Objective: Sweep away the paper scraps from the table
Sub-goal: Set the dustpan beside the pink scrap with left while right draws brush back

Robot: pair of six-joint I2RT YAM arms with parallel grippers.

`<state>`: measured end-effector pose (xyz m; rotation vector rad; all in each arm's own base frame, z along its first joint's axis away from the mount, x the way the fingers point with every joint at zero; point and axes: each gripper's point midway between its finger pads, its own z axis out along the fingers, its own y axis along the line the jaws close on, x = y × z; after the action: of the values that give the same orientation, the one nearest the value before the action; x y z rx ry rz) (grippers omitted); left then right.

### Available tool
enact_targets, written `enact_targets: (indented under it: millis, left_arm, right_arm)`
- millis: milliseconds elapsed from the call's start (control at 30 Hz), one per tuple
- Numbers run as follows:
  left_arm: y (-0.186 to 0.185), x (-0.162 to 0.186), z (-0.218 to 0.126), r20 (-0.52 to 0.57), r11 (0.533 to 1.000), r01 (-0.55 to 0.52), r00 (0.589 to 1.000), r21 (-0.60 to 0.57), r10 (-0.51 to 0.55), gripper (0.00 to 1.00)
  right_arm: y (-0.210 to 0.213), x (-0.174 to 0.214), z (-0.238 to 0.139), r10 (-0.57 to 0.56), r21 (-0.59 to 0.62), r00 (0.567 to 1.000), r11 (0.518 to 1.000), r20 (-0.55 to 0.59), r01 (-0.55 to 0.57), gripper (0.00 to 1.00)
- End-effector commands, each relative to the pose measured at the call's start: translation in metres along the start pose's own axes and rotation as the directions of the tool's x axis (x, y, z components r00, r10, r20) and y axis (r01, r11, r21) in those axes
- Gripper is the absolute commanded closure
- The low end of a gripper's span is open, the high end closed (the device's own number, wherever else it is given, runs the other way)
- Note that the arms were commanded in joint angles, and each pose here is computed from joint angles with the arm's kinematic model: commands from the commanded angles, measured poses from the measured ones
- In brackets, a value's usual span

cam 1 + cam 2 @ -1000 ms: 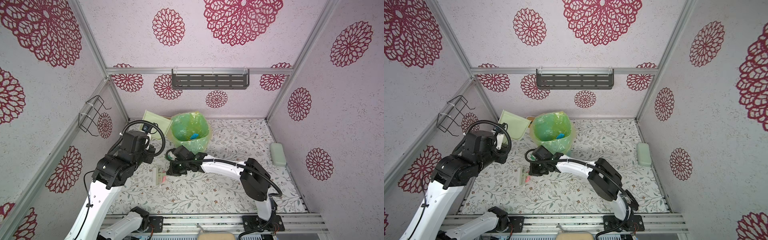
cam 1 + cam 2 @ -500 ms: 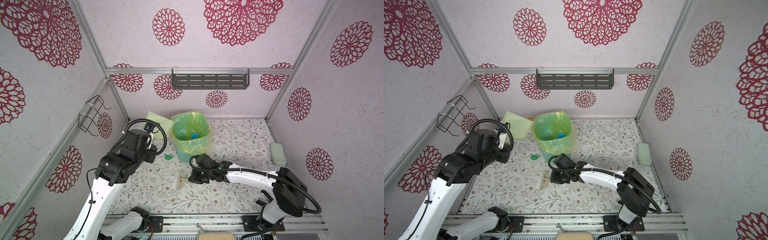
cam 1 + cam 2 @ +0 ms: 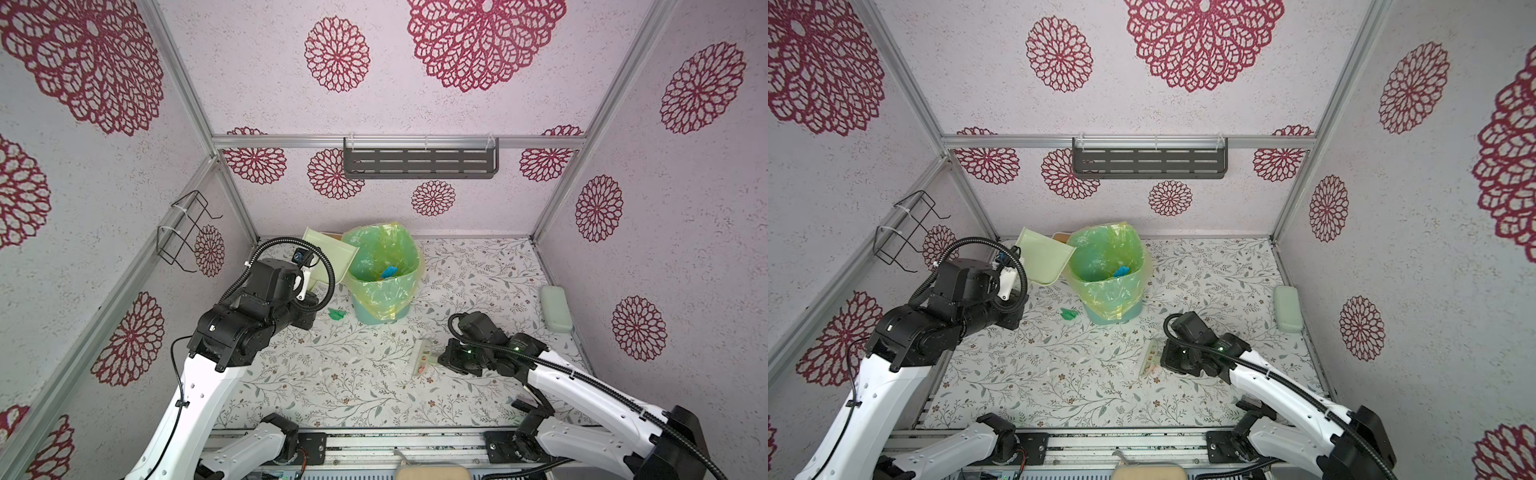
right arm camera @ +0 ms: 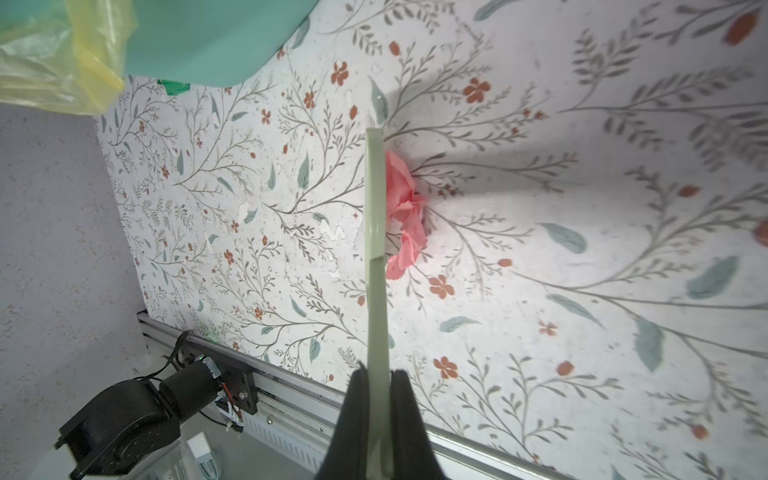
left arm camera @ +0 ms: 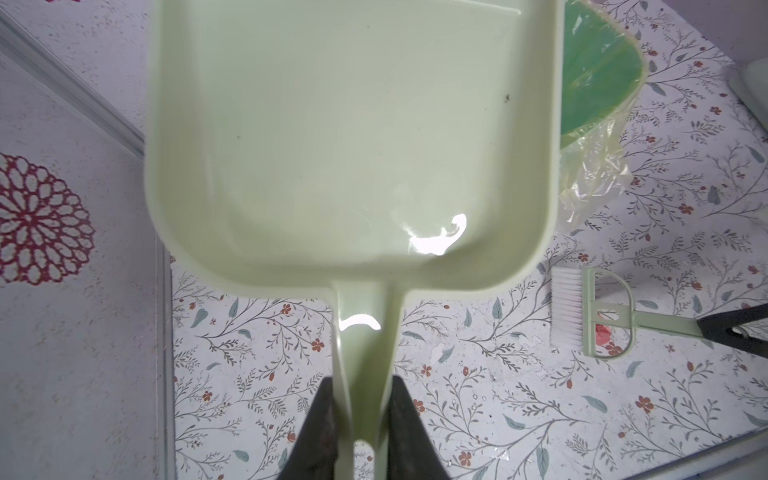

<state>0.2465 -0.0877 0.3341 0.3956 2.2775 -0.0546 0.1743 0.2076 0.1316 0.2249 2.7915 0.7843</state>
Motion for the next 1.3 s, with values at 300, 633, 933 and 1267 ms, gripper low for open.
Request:
enact_targets:
  millis: [300, 633, 933, 1267]
  left_arm:
    - [-0.098, 0.052, 0.002, -0.177, 0.945, -0.104, 0.97, 0.309, 0.165, 0.91]
    - [-0.164, 0.129, 0.018, -0.351, 0.877, -0.15, 0.875, 0.457, 0.333, 0.91]
    - [-0.183, 0.175, 0.049, -0.463, 0.859, -0.245, 0.759, 0.45, 0.459, 0.91]
    - [-0.199, 0.198, 0.07, -0.541, 0.835, -0.277, 0.656, 0.476, 0.526, 0.92]
  right_arm:
    - [0.001, -0.03, -0.068, -0.131, 0.092, 0.99, 0.988, 0.051, 0.126, 1.0]
    - [-0.026, -0.039, -0.087, -0.207, 0.237, 0.978, 0.952, 0.039, 0.192, 1.0]
    - [-0.033, -0.039, -0.076, -0.271, 0.29, 0.961, 0.917, -0.05, 0.273, 1.0]
    - [-0.031, -0.044, -0.067, -0.314, 0.311, 0.945, 0.892, -0.094, 0.327, 1.0]
